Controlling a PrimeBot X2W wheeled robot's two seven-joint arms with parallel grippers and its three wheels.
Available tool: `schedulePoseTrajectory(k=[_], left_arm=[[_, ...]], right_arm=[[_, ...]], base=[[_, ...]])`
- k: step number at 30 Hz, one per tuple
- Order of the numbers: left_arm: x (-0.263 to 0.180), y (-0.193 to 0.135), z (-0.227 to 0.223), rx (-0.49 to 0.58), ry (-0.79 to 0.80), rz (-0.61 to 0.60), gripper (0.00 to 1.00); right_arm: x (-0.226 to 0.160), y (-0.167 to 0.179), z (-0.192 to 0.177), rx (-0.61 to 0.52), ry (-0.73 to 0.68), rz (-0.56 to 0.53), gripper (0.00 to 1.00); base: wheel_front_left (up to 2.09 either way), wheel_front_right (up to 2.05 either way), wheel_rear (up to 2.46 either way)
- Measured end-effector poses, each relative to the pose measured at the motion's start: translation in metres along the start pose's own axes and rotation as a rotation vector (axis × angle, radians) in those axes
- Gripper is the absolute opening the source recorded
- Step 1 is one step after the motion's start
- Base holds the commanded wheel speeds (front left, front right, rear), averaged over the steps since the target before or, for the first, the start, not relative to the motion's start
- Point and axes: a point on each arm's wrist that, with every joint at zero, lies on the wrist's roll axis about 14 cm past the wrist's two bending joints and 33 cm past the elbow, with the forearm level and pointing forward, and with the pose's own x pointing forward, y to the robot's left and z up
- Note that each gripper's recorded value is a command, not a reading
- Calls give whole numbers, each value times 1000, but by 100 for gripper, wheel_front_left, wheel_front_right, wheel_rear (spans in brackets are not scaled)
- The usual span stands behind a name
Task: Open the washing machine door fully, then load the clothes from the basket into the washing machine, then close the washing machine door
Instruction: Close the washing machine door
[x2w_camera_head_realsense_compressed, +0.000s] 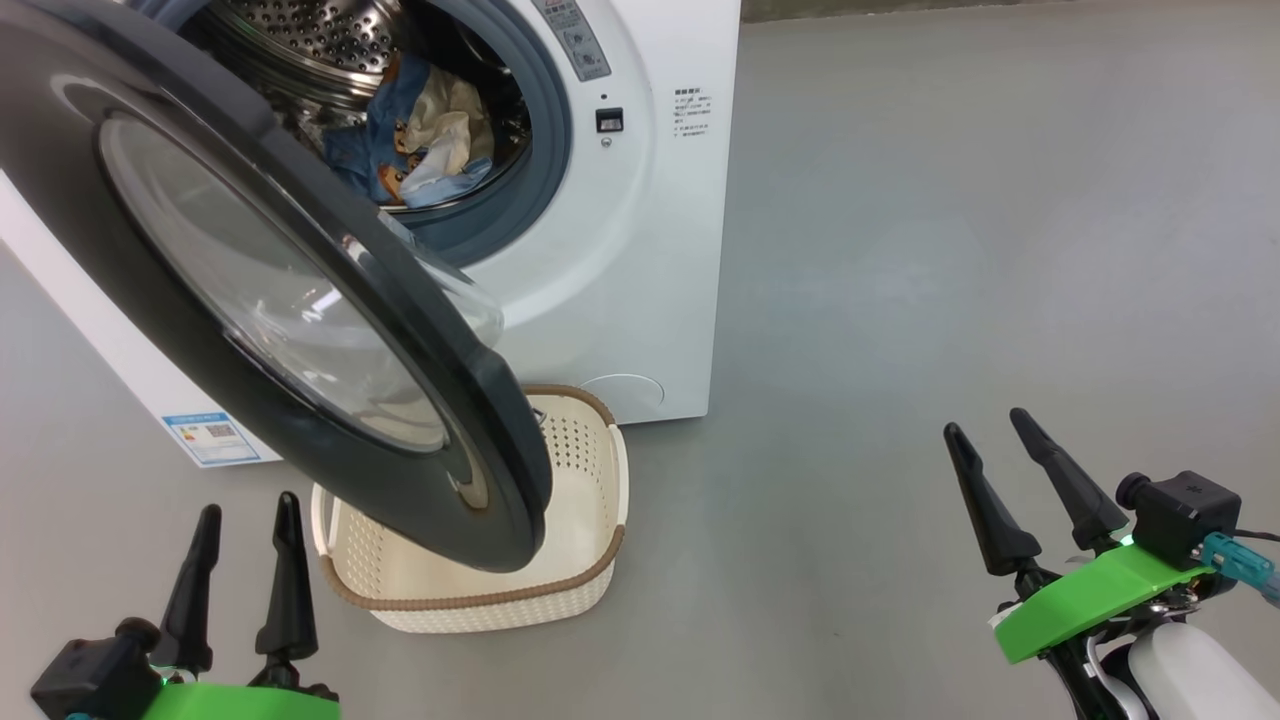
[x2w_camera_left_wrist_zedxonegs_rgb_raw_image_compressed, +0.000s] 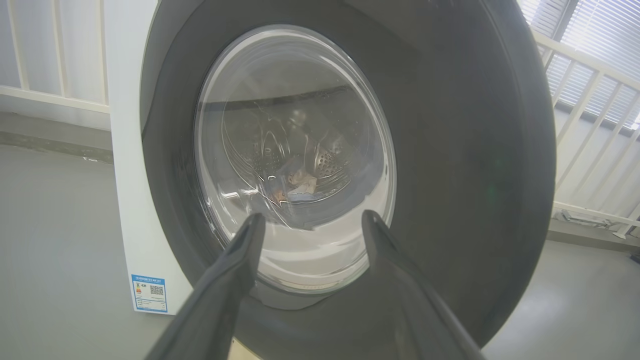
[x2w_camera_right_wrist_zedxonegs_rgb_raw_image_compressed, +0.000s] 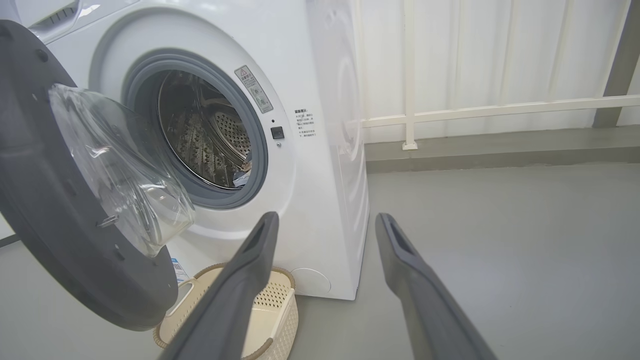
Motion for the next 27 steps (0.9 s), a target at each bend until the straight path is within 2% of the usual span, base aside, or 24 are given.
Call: schedulePoseTrajectory(k=[27], left_arm=[[-3, 5, 1, 9, -2, 14, 100]], right_arm=[[6, 1, 0, -2, -2, 5, 100]], base=[[0, 0, 0]])
